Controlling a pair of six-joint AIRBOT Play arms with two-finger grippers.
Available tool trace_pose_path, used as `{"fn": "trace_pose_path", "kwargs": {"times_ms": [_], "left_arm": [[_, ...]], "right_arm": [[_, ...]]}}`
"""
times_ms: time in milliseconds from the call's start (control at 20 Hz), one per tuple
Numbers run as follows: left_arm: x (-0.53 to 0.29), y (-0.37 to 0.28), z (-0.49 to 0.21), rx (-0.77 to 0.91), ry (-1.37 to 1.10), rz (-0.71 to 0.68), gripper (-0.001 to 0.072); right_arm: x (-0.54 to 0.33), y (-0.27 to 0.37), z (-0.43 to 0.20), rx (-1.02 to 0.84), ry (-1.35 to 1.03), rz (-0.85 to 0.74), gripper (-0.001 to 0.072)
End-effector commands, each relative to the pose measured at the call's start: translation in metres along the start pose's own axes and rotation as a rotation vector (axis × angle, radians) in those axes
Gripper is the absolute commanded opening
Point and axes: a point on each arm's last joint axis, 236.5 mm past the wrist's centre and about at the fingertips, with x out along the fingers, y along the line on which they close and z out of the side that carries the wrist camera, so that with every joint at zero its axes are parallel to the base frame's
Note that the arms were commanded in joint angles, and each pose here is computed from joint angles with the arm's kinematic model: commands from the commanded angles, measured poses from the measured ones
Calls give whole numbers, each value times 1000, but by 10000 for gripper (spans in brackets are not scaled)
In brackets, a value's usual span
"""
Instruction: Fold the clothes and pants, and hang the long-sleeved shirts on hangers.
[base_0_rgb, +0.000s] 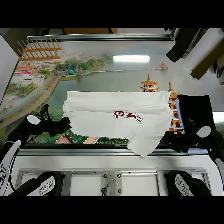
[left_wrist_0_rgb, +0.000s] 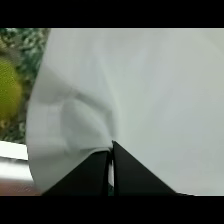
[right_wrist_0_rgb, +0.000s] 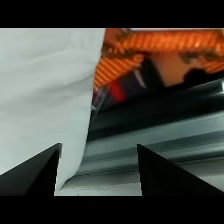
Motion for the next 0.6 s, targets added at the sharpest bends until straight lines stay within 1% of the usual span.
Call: {"fn": "trace_pose_path", "kwargs": {"times_ms": [0,200,250,350,400,550], "left_arm": [[0,-1,-1,11,7,-1,6],[0,-1,-1,11,7,-1,5],[0,-1,-1,11,7,-1,6],[-1,-1,-2,24,9,-1,5],[-4,-1,-4,45,13,4,5],[-28,12,-20,158,41,83,5]], "right_arm": [[27,17,-10,7,0,79,502],[40,41,-10,-42,-18,110,501],[40,44,-9,-60,-24,110,482],[35,46,-3,-114,-41,107,109],[29,46,0,-138,-46,96,13],[3,38,-2,-241,-18,23,11]]}}
